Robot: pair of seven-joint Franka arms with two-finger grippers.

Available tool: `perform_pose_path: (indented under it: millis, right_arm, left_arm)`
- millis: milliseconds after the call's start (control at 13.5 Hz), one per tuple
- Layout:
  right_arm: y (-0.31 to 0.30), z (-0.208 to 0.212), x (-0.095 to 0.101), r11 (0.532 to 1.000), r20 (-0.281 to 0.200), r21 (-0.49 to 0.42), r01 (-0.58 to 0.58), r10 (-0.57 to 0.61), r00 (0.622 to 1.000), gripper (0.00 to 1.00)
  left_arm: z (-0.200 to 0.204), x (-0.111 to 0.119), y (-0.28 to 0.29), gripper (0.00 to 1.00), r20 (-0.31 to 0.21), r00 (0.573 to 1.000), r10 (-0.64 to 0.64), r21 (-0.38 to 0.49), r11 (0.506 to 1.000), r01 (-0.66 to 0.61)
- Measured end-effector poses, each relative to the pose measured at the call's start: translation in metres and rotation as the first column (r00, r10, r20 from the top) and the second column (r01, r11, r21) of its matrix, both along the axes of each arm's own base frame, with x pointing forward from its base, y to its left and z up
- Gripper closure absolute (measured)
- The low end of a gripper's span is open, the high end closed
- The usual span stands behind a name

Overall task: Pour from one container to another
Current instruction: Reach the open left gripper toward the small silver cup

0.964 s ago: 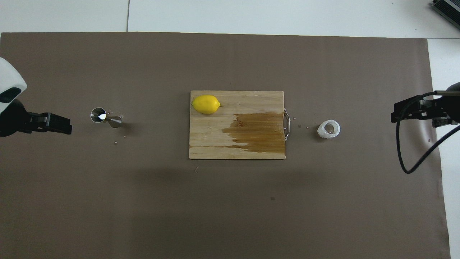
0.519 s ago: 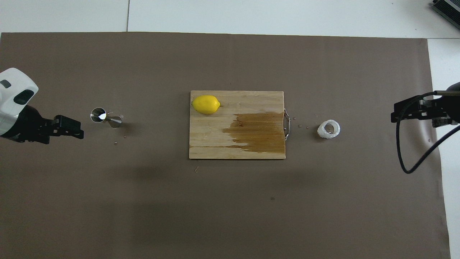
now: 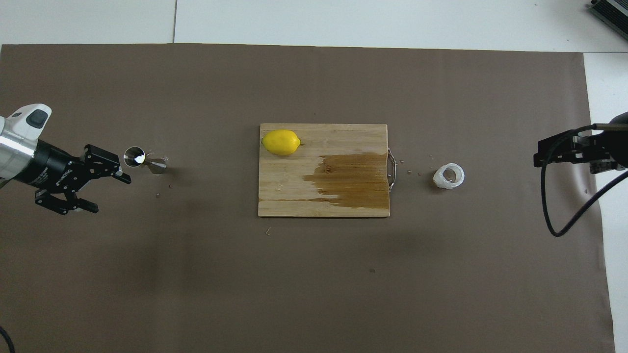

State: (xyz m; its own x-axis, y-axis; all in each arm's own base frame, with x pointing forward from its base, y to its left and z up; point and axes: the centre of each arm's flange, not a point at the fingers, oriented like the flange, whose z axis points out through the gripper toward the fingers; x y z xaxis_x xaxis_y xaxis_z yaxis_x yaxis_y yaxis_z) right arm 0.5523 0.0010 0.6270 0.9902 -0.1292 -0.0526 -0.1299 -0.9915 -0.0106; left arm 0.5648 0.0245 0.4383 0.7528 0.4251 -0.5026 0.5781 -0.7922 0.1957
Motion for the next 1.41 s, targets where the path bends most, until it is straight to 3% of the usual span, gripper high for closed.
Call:
perform_pose_path:
  millis: [297, 519, 668, 1038, 1409]
  right_arm:
    - [0.000, 0.000, 0.000, 1.000, 0.000, 0.000, 0.000, 0.000, 1.000, 0.00]
    - [0.000, 0.000, 0.000, 1.000, 0.000, 0.000, 0.000, 0.000, 1.000, 0.00]
    - [0.000, 0.000, 0.000, 1.000, 0.000, 0.000, 0.000, 0.000, 1.000, 0.00]
    - [0.000, 0.000, 0.000, 1.000, 0.000, 0.000, 0.000, 0.000, 1.000, 0.00]
    - [0.000, 0.000, 0.000, 1.000, 0.000, 0.000, 0.000, 0.000, 1.000, 0.00]
  left_arm:
    - [-0.033, 0.029, 0.013, 0.00, -0.129, 0.983, 0.129, -0.082, 0.987, -0.141]
    - [-0.055, 0.047, 0.019, 0.00, -0.256, 0.940, 0.224, -0.127, 0.957, -0.262]
    - [-0.066, 0.052, 0.024, 0.00, -0.313, 0.914, 0.258, -0.152, 0.936, -0.316]
    - [-0.078, 0.062, 0.034, 0.00, -0.362, 0.882, 0.301, -0.194, 0.901, -0.388]
    - [-0.083, 0.074, 0.038, 0.00, -0.369, 0.857, 0.360, -0.222, 0.861, -0.458]
